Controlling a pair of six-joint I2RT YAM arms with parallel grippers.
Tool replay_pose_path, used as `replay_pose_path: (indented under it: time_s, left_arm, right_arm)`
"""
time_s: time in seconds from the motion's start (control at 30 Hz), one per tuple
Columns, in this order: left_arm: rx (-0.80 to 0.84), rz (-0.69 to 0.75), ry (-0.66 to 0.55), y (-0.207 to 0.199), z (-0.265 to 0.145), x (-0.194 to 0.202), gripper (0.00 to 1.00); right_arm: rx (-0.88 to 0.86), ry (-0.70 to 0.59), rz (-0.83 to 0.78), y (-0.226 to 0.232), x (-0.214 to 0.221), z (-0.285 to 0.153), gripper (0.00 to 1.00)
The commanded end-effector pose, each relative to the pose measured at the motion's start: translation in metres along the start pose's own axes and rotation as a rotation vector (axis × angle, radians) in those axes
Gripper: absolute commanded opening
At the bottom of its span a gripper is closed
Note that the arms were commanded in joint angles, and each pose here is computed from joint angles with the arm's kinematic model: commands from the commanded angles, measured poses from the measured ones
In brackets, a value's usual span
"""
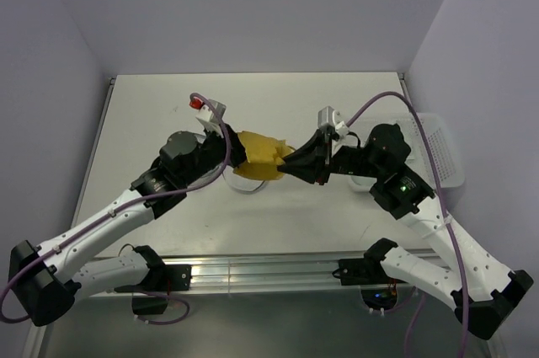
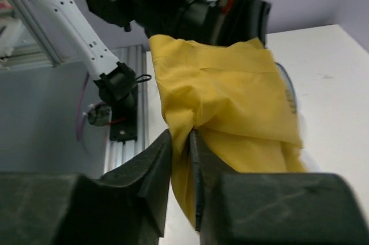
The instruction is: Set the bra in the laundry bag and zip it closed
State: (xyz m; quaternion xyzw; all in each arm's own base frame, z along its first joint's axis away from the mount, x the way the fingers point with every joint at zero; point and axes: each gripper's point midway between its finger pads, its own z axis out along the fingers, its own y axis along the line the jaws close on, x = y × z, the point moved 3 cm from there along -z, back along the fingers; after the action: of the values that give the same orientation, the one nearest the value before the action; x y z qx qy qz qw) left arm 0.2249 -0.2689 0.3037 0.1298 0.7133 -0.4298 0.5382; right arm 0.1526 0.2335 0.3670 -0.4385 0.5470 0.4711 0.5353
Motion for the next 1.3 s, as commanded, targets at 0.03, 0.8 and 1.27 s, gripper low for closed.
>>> replay_pose_path:
  time_s: [0.03, 0.8, 1.27]
  left_arm:
    - [-0.081, -0.061, -0.023, 0.012, 0.006, -0.02, 0.0]
    - [0.037, 0.039, -0.03, 0.007, -0.021, -0.002, 0.0]
    - [0.069, 0.051, -0.023, 0.003, -0.019, -0.002, 0.0]
  right_arm:
    - [-0.05, -0.079, 0.04, 0.013, 0.003, 0.002, 0.31]
    - [0.023, 0.238, 0.136, -0.078, 0.049, 0.046, 0.99]
    - [-0.316, 0.197, 0.407, -0.034, 0.089, 0.061, 0.99]
